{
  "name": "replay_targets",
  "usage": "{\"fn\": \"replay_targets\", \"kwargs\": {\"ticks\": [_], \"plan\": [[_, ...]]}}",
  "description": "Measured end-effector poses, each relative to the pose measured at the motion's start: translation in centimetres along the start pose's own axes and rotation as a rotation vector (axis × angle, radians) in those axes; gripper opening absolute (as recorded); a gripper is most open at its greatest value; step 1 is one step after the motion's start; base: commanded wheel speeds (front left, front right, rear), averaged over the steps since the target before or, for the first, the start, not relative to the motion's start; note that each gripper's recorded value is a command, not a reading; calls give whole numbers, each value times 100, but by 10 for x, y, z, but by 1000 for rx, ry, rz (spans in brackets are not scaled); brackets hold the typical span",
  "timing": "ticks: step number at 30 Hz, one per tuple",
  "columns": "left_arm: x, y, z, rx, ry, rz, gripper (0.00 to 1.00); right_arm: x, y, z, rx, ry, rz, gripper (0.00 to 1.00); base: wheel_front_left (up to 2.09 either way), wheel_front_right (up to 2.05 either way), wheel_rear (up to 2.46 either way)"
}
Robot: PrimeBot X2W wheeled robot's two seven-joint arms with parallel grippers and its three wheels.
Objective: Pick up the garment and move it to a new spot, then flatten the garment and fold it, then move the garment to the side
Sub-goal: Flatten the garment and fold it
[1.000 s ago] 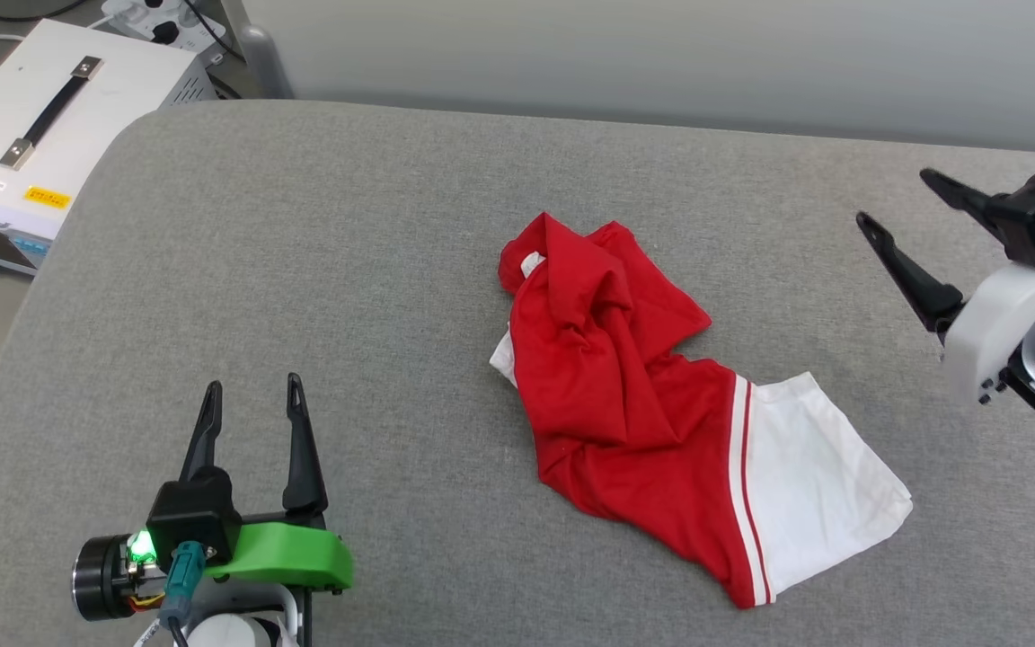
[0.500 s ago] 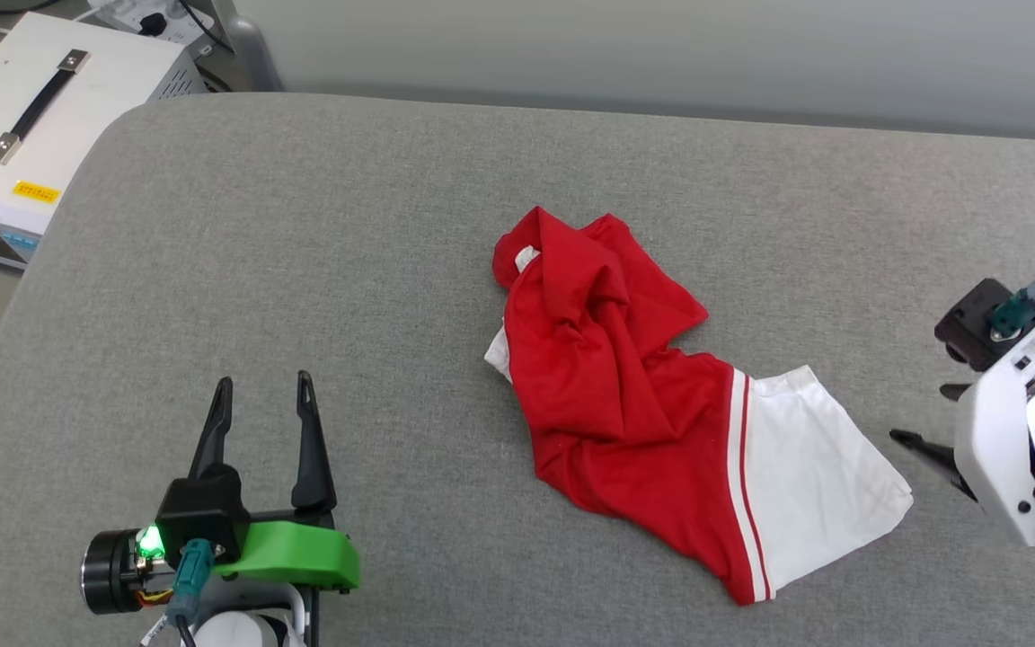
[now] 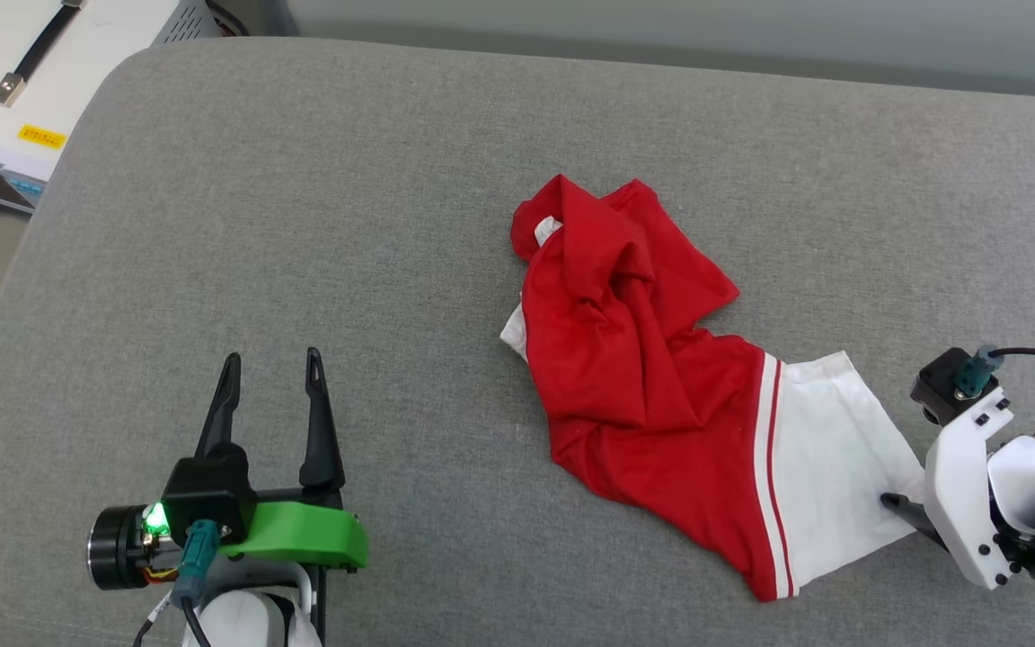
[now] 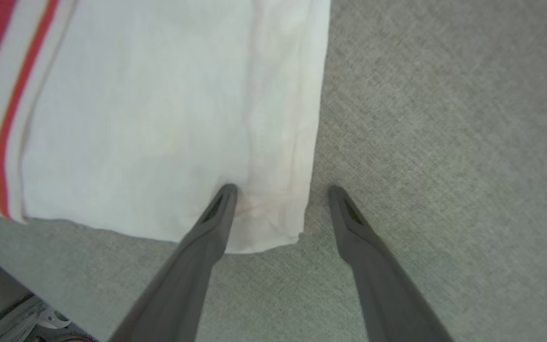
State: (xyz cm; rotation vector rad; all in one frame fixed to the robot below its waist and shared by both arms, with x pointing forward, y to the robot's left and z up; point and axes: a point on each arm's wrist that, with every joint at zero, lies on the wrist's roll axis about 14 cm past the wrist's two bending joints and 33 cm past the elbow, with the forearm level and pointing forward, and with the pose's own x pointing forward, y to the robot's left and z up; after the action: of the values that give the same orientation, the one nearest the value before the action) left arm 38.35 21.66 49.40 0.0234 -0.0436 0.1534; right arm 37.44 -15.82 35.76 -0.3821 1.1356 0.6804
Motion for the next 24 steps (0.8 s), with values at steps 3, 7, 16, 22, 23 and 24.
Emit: {"fn": "replay_targets", "kwargs": {"ticks": [3,7,16,22,23,24], "plan": [[0,1,-2,1,6,2,100,4,3,-1,16,-14,15,55,0,0,0],[1,-2,-2,-1,5,-4,100,0,-3,13,44,-111,-1,0,0,0,0],[0,-4,8,-9,-24,-12,100,-46,-71,43,167,-318,-173,0,0,0,0],[-1,-1,7,-7,-21,-8,100,-63,-129,6,333,-287,-313,0,0,0,0],[-1,0,7,-6,-19,-6,100,-63,-135,-2,356,-271,-330,0,0,0,0],[-1,0,6,-6,-16,-5,100,-61,-140,-15,384,-244,-345,0,0,0,0]]}}
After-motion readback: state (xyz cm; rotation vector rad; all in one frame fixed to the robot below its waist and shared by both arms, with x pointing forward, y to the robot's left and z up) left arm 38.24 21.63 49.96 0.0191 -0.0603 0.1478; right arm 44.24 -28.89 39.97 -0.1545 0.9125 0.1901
